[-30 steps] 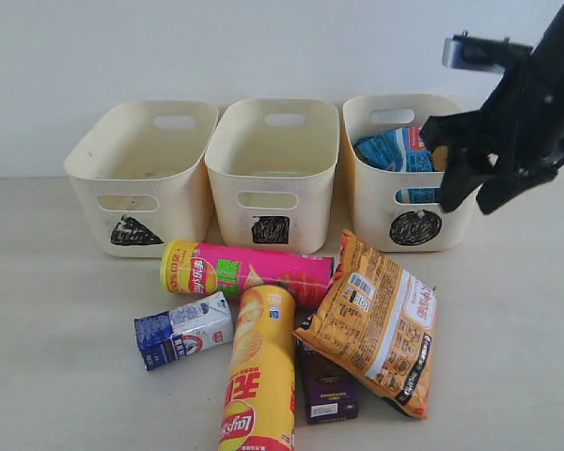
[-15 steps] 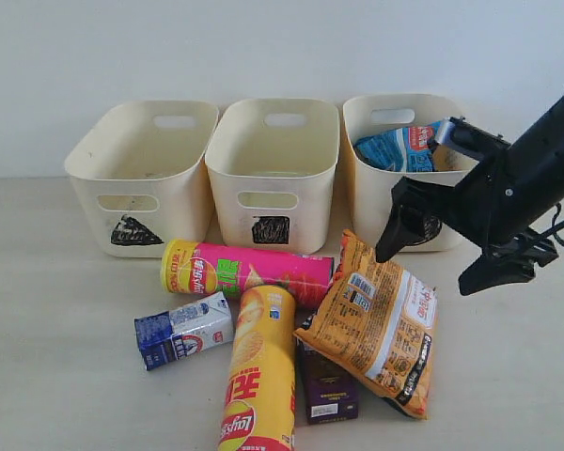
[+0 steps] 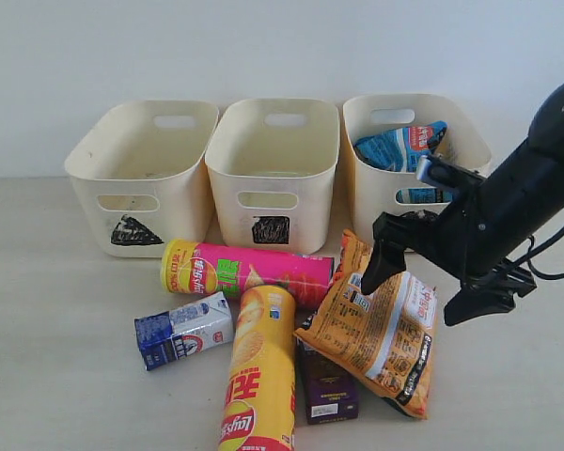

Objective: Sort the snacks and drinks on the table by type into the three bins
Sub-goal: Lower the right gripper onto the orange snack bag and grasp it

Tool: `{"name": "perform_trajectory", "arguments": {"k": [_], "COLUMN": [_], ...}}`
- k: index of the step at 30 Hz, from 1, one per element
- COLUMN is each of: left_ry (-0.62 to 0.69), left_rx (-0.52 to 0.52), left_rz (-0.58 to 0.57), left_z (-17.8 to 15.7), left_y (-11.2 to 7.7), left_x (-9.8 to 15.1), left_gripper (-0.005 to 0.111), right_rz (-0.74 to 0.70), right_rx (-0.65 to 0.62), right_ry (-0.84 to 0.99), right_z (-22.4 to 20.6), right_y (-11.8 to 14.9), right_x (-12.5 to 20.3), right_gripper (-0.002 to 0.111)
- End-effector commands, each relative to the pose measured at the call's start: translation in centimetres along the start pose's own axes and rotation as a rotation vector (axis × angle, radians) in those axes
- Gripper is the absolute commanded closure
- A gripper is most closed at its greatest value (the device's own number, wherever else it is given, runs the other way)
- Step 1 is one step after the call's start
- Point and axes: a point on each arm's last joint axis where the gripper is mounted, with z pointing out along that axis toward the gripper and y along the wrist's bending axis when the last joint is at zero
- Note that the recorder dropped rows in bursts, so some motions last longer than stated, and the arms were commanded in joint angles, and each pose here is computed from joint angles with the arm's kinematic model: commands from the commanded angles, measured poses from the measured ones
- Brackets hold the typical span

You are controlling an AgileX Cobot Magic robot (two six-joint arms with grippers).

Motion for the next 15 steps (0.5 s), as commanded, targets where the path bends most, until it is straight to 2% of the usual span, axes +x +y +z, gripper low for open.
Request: {"name": "perform_trajectory", "arguments": {"k": [1,7,15], "left_ry": [-0.016,-0.016,-0.014], "left_rx": [-0.005,-0.005,-0.005], "left_rz": [-0.006,-0.006,-0.006], "left_z": [-0.1,-0.1,-0.1], "left_y": [0.0,0.0,0.0], "left_x": [-0.2,-0.2,-0.2], "left_gripper": [0.103,0.103,0.103], "right_rz": [0.067,0.162,0.151], "right_rx": [0.009,-0.015,-0.027], "right_ry": [-0.016,-0.061,-0.07], "right_z": [0.6,1.8,2.7], "right_y": [-0.3,-0.6,-0.8], "right_x": [-0.3,-1.0,-1.3], "right_gripper": [0.017,0.017,0.017]}}
